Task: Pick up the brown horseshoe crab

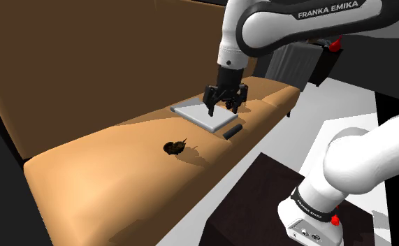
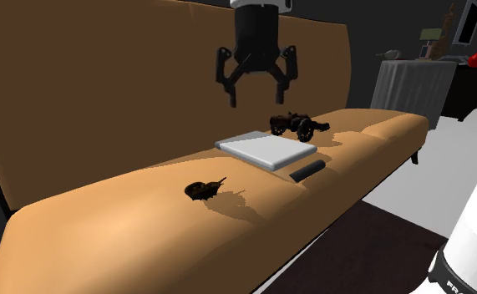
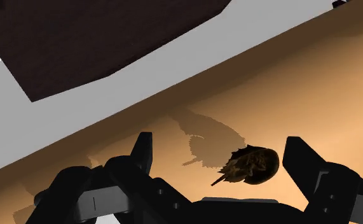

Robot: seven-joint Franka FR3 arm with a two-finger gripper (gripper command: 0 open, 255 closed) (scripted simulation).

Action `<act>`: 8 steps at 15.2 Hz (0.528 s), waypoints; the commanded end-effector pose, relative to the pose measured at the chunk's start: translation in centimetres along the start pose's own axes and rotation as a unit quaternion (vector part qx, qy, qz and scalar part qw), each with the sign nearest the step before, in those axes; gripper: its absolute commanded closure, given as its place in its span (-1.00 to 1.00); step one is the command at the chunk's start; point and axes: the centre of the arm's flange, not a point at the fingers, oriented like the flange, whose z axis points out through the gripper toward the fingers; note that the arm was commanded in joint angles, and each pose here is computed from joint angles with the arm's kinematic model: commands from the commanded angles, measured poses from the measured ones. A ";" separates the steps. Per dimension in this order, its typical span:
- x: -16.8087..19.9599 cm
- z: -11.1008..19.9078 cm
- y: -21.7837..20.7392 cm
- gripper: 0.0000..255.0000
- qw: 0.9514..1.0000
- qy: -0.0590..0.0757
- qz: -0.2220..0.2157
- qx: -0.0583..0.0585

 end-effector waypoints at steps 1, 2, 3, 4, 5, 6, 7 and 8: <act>1.3 1.9 -1.6 -1.00 0.999 0.002 0.037 -0.005; 1.9 2.9 -2.3 -1.00 0.999 0.003 0.054 -0.008; 2.6 3.8 -3.0 -1.00 0.997 0.004 0.071 -0.011; 3.3 4.8 -3.7 -1.00 0.996 0.004 0.088 -0.013; 4.0 5.8 -4.3 -1.00 0.994 0.005 0.105 -0.016; 4.7 6.7 -4.9 -1.00 0.992 0.006 0.122 -0.019; 5.5 7.7 -5.5 -1.00 0.990 0.007 0.139 -0.022; 6.2 8.7 -6.0 -1.00 0.987 0.007 0.156 -0.025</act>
